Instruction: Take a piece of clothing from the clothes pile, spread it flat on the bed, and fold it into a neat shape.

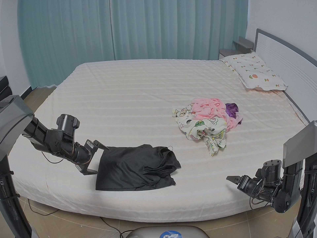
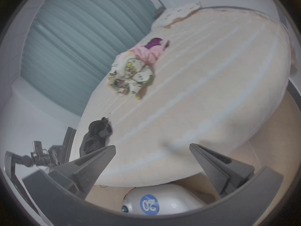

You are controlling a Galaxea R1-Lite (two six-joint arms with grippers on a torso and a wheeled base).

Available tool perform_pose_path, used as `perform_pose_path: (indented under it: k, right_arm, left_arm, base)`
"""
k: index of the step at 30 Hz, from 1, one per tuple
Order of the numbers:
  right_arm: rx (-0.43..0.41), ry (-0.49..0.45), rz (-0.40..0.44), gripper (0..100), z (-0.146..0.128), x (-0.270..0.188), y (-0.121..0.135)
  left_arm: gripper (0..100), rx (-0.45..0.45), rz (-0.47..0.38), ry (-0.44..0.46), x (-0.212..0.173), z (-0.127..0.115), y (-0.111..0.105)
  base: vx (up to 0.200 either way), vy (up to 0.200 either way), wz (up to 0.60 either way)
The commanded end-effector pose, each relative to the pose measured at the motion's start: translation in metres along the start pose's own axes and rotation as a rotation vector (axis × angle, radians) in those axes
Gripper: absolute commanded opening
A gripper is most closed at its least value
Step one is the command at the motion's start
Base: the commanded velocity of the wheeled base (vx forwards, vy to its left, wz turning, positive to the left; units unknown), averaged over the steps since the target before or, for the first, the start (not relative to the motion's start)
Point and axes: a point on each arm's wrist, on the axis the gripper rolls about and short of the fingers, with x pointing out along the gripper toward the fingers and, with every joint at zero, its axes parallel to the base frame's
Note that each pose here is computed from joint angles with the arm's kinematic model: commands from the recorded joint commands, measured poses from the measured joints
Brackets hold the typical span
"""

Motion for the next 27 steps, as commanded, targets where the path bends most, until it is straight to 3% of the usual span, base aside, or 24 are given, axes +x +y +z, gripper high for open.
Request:
perform_pose_path:
  k: [1, 6, 11, 20, 27]
  right_arm:
    - [-0.080, -0.057, 0.100, 100, 0.007, 0.000, 0.023]
    - [-0.144, -0.033, 0.192, 100, -0.001, 0.015, 0.056]
    - [-0.183, -0.010, 0.118, 100, -0.011, 0.039, 0.084]
    - [-0.233, 0.055, 0.099, 100, -0.019, 0.058, 0.117]
    - [-0.247, 0.029, -0.028, 100, -0.013, 0.073, 0.128]
  left_arm:
    - [100, -0.017, -0.002, -0.007, -0.004, 0.005, 0.005]
    - [100, 0.004, 0.007, 0.003, -0.004, 0.004, 0.008]
    - [100, 0.013, -0.014, 0.034, -0.007, 0.006, 0.013]
    - [100, 0.016, -0.020, 0.035, -0.008, 0.007, 0.014]
    - [100, 0.019, -0.016, 0.029, -0.008, 0.007, 0.014]
  base:
    - [0.000, 0.200, 0.00]
    - [0.000, 0.200, 0.00]
    - [0.000, 0.200, 0.00]
    - [0.000, 0.200, 0.00]
    - [0.000, 0.000, 0.00]
